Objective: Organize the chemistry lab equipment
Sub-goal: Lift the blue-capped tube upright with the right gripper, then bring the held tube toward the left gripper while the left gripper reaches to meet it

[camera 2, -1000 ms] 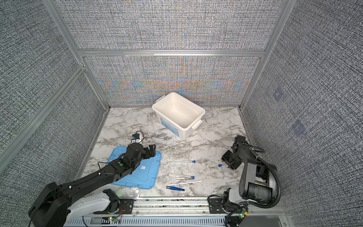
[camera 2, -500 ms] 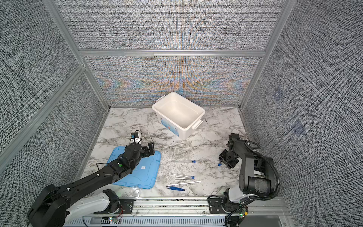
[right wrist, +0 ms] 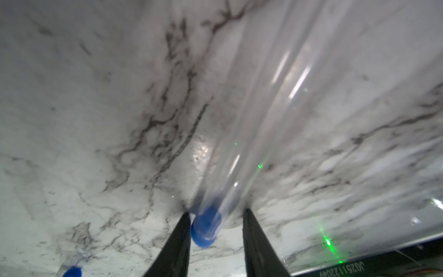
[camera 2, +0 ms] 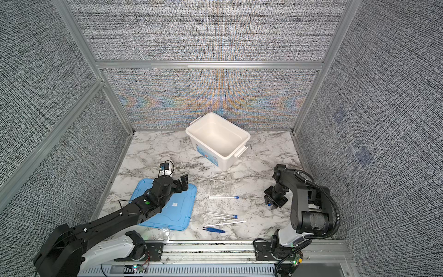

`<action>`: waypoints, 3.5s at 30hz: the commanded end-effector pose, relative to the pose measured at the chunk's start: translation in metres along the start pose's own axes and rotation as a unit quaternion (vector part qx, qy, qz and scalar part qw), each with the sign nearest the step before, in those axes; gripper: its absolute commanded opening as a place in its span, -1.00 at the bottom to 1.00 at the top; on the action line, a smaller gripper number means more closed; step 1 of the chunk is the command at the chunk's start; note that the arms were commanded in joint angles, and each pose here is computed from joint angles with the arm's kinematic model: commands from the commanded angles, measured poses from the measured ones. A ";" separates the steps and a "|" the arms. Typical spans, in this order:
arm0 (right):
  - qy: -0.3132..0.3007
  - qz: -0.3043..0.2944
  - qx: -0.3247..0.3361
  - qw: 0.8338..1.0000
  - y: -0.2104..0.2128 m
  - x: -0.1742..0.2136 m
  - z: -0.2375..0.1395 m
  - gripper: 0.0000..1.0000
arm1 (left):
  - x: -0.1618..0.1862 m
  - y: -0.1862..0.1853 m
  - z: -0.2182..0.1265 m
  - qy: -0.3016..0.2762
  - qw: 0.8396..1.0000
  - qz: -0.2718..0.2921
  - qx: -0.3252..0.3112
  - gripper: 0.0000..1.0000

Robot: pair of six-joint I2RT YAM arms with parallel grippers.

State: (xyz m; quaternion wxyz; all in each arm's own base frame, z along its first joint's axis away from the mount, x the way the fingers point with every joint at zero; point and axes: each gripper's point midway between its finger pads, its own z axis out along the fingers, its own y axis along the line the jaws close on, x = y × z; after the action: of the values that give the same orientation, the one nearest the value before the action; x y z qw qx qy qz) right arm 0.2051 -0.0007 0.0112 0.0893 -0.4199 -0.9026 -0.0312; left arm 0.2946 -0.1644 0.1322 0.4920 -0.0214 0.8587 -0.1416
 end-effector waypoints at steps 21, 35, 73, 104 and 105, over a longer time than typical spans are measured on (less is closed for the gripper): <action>-0.046 -0.032 0.054 0.997 -0.017 -0.001 -0.020 -0.13 | -0.013 -0.004 -0.007 -0.016 1.000 -0.002 0.010 0.98; -0.036 0.001 0.029 0.999 -0.010 -0.007 0.001 -0.41 | -0.012 0.003 -0.011 -0.018 1.000 0.001 -0.002 0.98; -0.138 -0.296 -0.062 0.943 0.071 0.105 -0.075 -0.68 | -0.008 -0.124 -0.027 0.155 0.943 -0.118 0.269 0.97; -0.130 -0.593 -0.225 0.762 0.181 0.253 -0.111 -0.68 | 0.007 -0.180 -0.004 0.253 0.852 -0.279 0.363 0.83; -0.130 -0.594 -0.223 0.762 0.183 0.253 -0.111 -0.68 | 0.007 -0.181 -0.004 0.252 0.851 -0.280 0.366 0.78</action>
State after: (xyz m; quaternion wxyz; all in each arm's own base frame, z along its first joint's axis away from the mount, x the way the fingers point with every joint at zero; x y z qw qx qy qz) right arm 0.1965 0.2848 0.1587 -0.1530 0.1775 -0.9487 -0.2124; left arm 0.2684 -0.3340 0.1647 0.1672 -0.0488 0.8118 -0.5574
